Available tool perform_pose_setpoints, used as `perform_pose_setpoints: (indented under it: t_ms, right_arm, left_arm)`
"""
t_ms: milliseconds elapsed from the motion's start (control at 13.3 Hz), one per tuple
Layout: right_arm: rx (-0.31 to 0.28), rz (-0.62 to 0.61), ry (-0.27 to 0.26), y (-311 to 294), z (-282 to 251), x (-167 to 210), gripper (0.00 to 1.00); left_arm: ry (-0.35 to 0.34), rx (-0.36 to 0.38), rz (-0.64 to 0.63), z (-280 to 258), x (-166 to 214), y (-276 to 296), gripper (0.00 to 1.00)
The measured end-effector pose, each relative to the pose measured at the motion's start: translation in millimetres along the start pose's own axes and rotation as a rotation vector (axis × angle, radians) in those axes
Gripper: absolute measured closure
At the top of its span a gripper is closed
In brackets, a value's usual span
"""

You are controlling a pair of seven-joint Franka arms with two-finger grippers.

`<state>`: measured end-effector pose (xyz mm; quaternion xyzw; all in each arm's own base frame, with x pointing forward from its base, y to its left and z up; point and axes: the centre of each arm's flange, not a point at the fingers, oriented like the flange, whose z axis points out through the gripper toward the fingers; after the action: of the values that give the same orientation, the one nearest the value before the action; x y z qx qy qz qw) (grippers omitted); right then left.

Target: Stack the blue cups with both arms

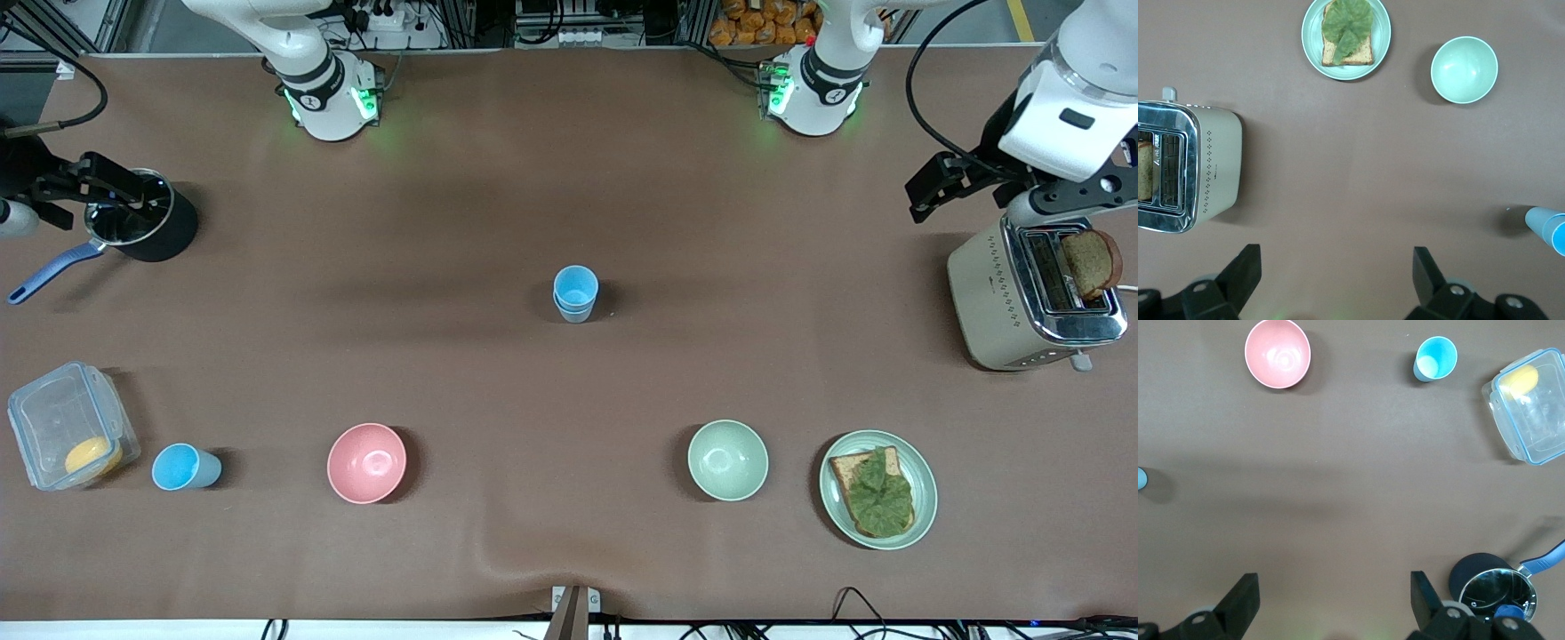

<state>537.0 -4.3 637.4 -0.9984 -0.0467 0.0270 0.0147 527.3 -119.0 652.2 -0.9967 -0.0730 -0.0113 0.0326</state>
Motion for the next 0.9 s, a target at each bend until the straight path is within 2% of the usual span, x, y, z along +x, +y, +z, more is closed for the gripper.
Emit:
perform_pose_setpoints:
  t_ms: [376,901]
  right_arm:
    - [0.000,-0.010,0.000,-5,0,0,0.00]
    - [0.000,-0.008,-0.005,-3,0,0,0.00]
  left_arm:
    - [-0.024,-0.004,0.003,11,0,2,0.00]
    - [-0.006,-0.017,0.039,19,16,-19,0.00]
